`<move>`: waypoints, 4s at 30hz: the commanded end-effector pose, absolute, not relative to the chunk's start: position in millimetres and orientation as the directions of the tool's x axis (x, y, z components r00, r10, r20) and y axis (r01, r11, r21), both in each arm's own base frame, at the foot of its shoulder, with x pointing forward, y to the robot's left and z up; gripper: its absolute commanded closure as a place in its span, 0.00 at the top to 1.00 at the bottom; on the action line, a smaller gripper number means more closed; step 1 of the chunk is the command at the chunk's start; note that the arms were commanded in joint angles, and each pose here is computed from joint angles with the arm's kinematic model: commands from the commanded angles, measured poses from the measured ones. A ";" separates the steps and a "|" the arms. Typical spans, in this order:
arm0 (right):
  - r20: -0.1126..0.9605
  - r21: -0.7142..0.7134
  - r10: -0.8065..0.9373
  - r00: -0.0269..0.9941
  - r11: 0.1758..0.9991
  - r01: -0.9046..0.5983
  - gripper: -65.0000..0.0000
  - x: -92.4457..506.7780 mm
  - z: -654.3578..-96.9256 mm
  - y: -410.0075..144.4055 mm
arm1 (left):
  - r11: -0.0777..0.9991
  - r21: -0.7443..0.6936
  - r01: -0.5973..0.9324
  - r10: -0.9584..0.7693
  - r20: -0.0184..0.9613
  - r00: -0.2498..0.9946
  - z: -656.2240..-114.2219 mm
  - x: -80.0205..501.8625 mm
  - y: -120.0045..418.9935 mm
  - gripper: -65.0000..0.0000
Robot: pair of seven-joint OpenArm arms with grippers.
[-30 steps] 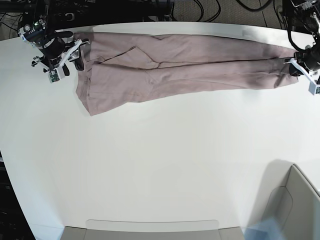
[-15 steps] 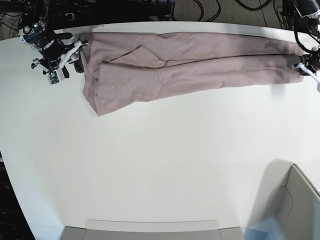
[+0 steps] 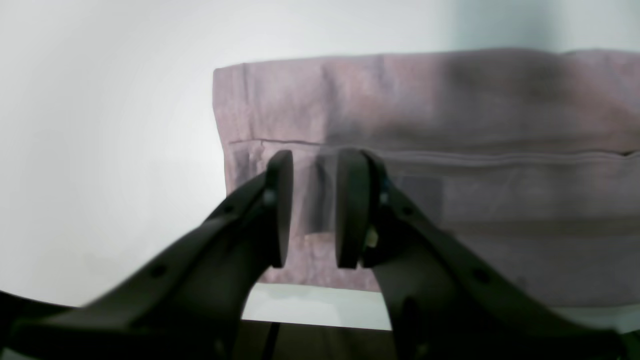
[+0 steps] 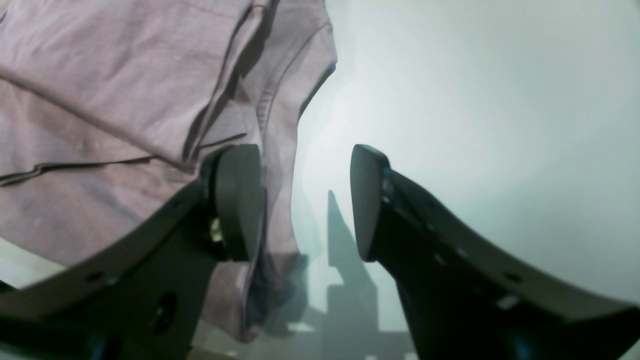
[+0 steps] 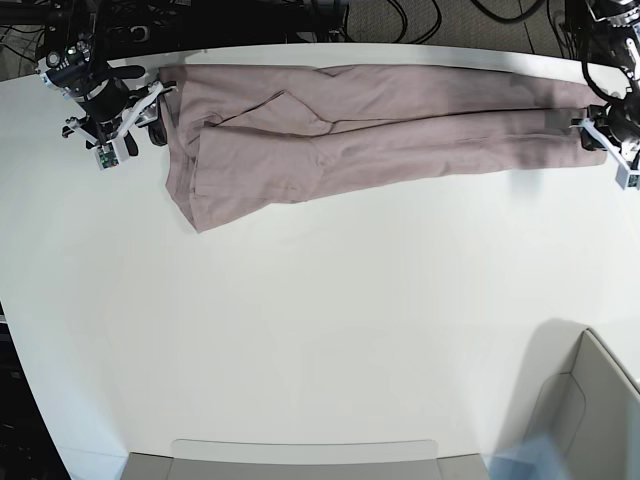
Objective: Fold the T-shirt properly
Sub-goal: 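Press the folded strip's ends with both grippers to flatten it, then grasp the strip end with the left gripper and fold it toward the middle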
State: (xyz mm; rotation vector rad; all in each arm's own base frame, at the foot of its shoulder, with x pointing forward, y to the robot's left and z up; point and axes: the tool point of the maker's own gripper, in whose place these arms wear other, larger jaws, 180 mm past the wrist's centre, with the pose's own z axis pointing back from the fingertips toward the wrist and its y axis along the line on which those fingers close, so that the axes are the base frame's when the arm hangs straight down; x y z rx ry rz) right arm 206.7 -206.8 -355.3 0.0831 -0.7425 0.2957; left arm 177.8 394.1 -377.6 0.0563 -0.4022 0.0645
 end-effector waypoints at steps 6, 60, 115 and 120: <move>0.706 -0.051 0.246 0.664 0.953 -0.299 0.44 216.4 -343.9 -208.9 | 0.996 0.062 -0.068 0.034 0.436 0.899 -365.4 185.9 399.5 0.24; 0.691 -0.119 0.317 0.650 0.936 -0.330 0.44 221.3 -335.8 -225.0 | 0.925 -0.112 -0.363 0.371 0.473 0.799 -389.7 162.5 462.9 0.34; 0.702 -0.115 0.313 0.639 0.936 -0.332 0.44 222.9 -331.8 -221.1 | 0.997 -0.072 -0.026 0.063 0.582 0.811 -326.5 202.9 348.5 0.00; 0.705 -0.115 0.315 0.636 0.935 -0.335 0.44 222.8 -330.7 -219.3 | 0.989 -0.132 0.063 0.027 0.584 0.811 -339.6 205.5 280.2 0.00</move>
